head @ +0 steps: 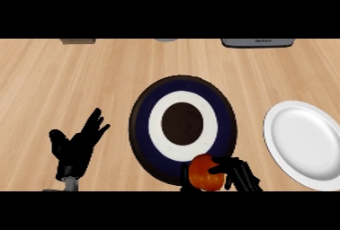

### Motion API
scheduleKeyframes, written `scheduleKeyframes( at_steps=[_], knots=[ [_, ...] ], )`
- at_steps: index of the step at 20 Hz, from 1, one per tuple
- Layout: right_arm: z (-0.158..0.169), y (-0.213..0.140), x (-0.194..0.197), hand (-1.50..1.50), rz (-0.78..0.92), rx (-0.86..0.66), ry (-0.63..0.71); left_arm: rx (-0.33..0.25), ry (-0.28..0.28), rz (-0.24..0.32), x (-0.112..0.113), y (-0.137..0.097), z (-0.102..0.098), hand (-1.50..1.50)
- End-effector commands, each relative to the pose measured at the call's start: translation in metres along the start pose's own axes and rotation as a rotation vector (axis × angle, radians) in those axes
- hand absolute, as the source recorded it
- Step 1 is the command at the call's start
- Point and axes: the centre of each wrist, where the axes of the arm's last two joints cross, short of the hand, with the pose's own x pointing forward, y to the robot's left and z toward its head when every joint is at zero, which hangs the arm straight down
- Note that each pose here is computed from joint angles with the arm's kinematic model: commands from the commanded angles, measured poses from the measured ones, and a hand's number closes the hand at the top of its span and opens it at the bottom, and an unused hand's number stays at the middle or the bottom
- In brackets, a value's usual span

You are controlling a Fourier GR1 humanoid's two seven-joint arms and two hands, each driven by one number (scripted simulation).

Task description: Pick the tomato from the plate and place it in the plate

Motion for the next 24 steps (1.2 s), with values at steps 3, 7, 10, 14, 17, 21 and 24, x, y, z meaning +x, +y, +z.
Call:
scheduleKeyframes(
  at_steps=[3,7,10,14,17,21,24],
  knots=[
    [-0.062,0.043,-0.009,1.50,0.020,-0.121,0.045,-0.025,0.057,-0.013,-0.007,-0.006,-0.005,0.00],
    [-0.055,0.057,-0.028,1.50,0.054,-0.123,0.047,-0.018,0.063,-0.010,0.000,-0.015,-0.007,0.00],
    [-0.100,0.067,-0.020,1.50,0.050,-0.143,0.057,-0.027,0.077,-0.014,-0.013,-0.009,0.002,0.00],
    [-0.107,0.071,-0.039,-1.50,0.259,0.068,0.265,-0.029,0.071,-0.003,-0.004,-0.009,-0.006,0.00],
    [-0.119,0.084,-0.051,-1.50,0.274,0.179,0.296,-0.046,0.053,-0.022,-0.003,-0.003,-0.003,0.00],
    [-0.120,0.096,-0.060,-1.50,0.136,0.203,0.252,-0.026,0.058,-0.004,-0.014,0.004,-0.001,0.00],
    [-0.123,0.101,-0.059,-1.50,0.036,0.168,0.206,-0.041,0.051,-0.011,-0.011,-0.021,-0.021,0.00]
  ],
)
